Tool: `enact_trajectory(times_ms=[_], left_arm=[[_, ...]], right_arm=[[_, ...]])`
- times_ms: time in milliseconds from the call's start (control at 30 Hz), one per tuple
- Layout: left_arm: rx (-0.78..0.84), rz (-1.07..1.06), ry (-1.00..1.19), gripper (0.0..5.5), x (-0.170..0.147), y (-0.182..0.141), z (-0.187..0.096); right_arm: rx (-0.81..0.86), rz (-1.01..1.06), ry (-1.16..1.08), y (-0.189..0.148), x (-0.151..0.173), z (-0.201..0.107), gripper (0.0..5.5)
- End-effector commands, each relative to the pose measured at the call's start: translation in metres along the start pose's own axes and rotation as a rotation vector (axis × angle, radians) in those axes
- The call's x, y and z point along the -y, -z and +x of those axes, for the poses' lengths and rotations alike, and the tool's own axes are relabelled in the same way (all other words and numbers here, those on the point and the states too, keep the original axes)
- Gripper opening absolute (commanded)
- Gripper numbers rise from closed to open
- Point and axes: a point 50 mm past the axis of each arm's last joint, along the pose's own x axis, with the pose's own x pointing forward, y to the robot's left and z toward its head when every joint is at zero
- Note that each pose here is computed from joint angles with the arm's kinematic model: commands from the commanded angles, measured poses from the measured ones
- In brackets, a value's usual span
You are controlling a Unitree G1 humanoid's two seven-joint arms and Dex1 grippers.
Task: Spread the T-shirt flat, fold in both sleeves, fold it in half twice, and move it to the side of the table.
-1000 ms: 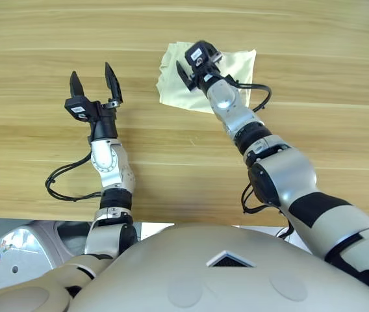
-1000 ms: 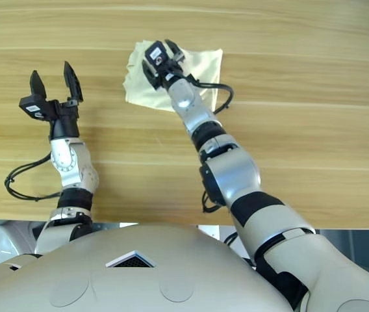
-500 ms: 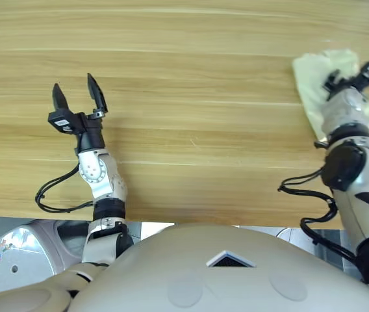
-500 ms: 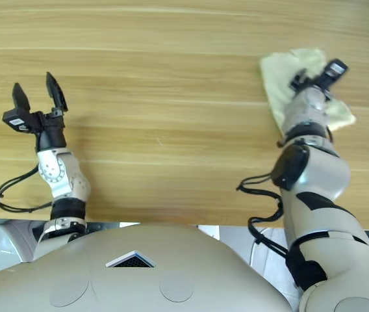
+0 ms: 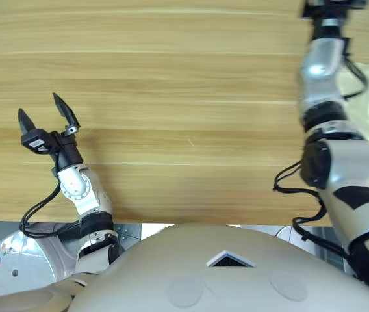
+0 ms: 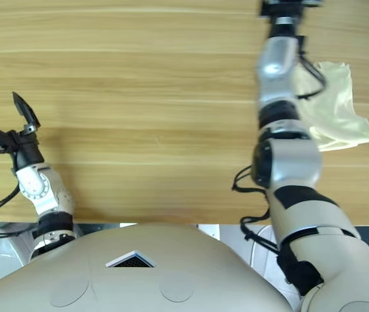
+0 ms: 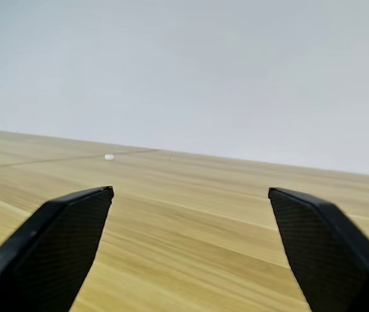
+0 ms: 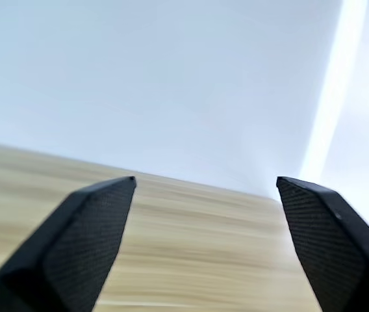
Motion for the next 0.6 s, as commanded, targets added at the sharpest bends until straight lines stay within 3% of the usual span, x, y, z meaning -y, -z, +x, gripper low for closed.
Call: enact_trajectory(times_ms=[33,167,400,533,600], left_arm=[[-0.051,0.007,0.031,4.44,0.027,0.009,0.028],[-0.125,0.114,-0.021,4.44,0.015,0.026,0.016],[-0.146,0.176,0.019,4.44,0.026,0.035,-0.004],[-0.153,0.17,0.245,4.44,0.085,0.038,0.007],[-0.148,0.185,0.387,4.09,0.118,0.038,0.007]], right_arm=[[-0.014,-0.019,-0.367,-0.01,-0.118,-0.04,4.0],[-0.108,-0.192,-0.609,0.018,-0.15,-0.085,4.0],[-0.221,-0.077,-0.5,0.033,-0.128,-0.083,4.0],[-0.245,0.008,-0.218,0.052,-0.072,-0.078,4.0],[-0.262,-0.001,-0.125,0.063,-0.047,-0.085,4.0]])
